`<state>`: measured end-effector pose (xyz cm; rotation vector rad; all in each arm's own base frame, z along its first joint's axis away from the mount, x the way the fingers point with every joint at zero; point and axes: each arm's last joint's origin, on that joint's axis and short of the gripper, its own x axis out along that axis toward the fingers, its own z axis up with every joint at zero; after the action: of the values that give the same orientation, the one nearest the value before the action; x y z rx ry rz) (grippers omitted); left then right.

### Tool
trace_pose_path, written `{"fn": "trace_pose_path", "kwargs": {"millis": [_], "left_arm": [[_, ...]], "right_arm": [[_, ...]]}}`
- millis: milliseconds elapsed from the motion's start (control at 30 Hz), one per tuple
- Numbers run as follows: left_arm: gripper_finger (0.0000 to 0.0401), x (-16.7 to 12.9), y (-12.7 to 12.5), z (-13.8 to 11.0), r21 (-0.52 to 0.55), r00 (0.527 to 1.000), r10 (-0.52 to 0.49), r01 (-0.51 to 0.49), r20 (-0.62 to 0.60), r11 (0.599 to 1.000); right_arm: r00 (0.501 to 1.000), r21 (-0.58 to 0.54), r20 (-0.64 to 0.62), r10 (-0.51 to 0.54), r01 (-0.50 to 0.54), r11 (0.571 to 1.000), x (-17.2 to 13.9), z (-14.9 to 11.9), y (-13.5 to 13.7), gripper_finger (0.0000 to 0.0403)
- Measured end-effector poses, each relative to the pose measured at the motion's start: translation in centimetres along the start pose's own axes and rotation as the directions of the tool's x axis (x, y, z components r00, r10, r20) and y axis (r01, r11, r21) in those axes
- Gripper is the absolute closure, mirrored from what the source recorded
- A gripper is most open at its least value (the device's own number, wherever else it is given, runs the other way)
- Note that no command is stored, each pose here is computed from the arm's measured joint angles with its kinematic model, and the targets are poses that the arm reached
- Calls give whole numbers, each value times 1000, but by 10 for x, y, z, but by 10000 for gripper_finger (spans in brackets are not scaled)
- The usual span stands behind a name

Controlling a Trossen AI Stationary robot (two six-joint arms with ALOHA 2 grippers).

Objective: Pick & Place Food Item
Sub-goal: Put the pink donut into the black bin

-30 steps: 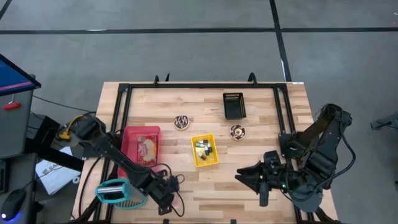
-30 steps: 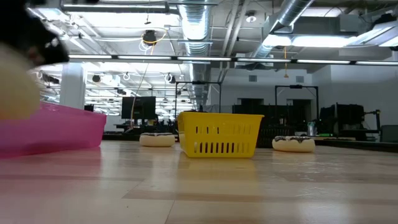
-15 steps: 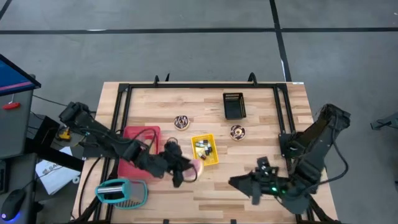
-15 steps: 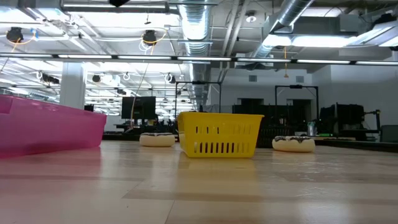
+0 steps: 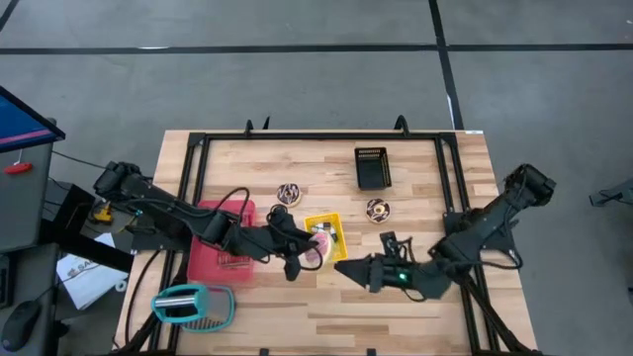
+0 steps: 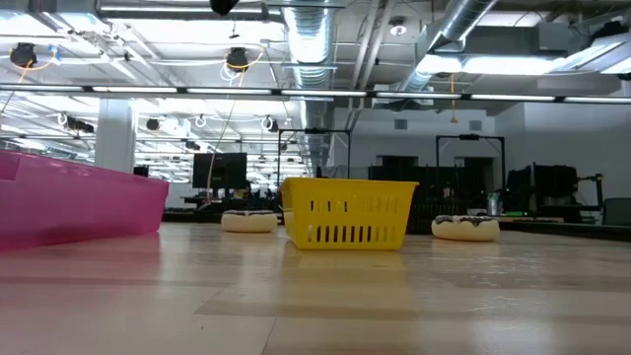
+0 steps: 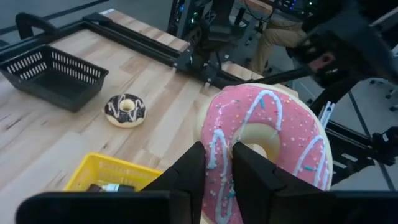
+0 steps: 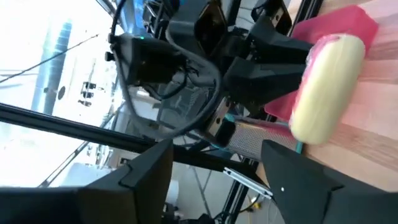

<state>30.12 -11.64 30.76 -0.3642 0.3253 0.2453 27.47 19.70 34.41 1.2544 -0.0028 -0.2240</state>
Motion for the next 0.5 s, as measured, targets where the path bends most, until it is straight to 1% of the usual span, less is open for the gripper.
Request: {"fn": "trace_pose_path", "kwargs": {"millis": [67,267,500], "left_arm": [[335,1,2,1,14,1000,6,-6,2,1000],[335,1,2,1,43,1000,8,-8,-1,999],[335,1,3,0,63,1000,24,-23,-7,998]], "right_arm": [[1000,5,-21,-14,14,1000,7,4,-4,164],[991,-10,-29,-129,129,992,19,15,-21,163],[970,-22,-48,-237,236,971,17,15,-34,163]]}}
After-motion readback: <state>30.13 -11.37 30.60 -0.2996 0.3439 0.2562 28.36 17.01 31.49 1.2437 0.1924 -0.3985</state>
